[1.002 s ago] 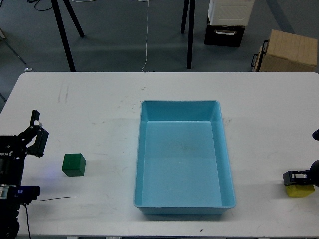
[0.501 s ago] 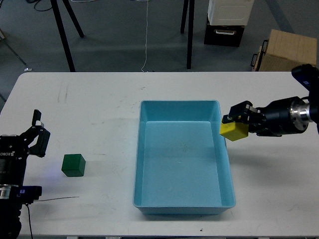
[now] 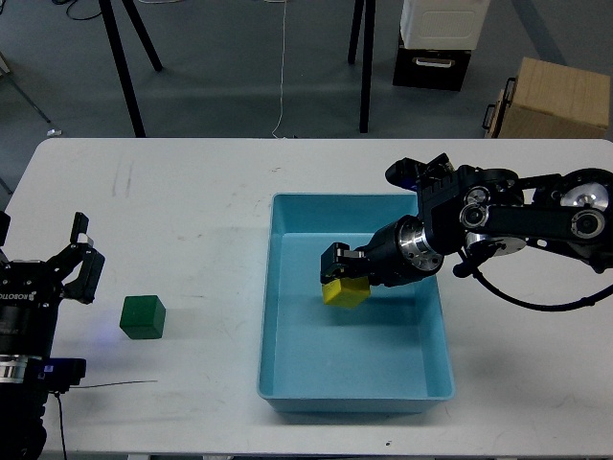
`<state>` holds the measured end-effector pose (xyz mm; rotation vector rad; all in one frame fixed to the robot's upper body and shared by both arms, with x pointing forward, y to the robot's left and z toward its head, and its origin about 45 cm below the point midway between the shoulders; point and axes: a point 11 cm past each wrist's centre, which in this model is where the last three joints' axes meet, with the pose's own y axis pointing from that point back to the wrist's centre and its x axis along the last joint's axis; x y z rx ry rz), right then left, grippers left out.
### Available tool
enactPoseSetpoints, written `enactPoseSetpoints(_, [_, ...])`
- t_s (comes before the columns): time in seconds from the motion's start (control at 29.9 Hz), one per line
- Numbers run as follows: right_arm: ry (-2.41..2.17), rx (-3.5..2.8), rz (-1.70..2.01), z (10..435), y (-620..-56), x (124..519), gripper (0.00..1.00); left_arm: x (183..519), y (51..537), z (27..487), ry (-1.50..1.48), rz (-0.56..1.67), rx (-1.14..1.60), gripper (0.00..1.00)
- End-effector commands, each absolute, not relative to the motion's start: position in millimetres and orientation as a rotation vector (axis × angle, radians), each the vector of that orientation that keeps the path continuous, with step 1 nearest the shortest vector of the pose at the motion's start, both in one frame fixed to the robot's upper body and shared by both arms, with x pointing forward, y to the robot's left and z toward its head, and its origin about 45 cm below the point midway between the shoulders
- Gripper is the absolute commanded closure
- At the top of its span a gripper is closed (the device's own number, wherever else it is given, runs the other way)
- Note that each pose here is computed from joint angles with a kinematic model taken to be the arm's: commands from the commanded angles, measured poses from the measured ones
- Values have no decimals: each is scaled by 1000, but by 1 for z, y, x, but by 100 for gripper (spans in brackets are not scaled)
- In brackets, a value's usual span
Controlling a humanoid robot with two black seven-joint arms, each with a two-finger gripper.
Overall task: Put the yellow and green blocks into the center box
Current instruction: 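Carry the yellow cube into the blue tray and release it, then withdraw the right gripper out of view to the side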
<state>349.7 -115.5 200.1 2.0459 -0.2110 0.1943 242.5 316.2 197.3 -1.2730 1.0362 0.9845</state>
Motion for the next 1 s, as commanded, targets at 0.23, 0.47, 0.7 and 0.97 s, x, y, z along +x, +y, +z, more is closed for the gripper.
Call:
enactPoseSetpoints(0.23, [-533,2176,107,253,-134,397,0,242,316,197,1038,984,-1273,0])
enactPoseSetpoints(0.47, [-907,2387,-89,337,-180,444,0,244,315,198,1036,978,-1270,0])
enactPoseSetpoints(0.7, [-1213,2662,-501,357,-247,463,0,249,315,204,1019,962,-1274,0])
enactPoseSetpoints(0.97, [-1629,3014,-911,355,-345,454,0,255,315,211,1004,943,-1276,0])
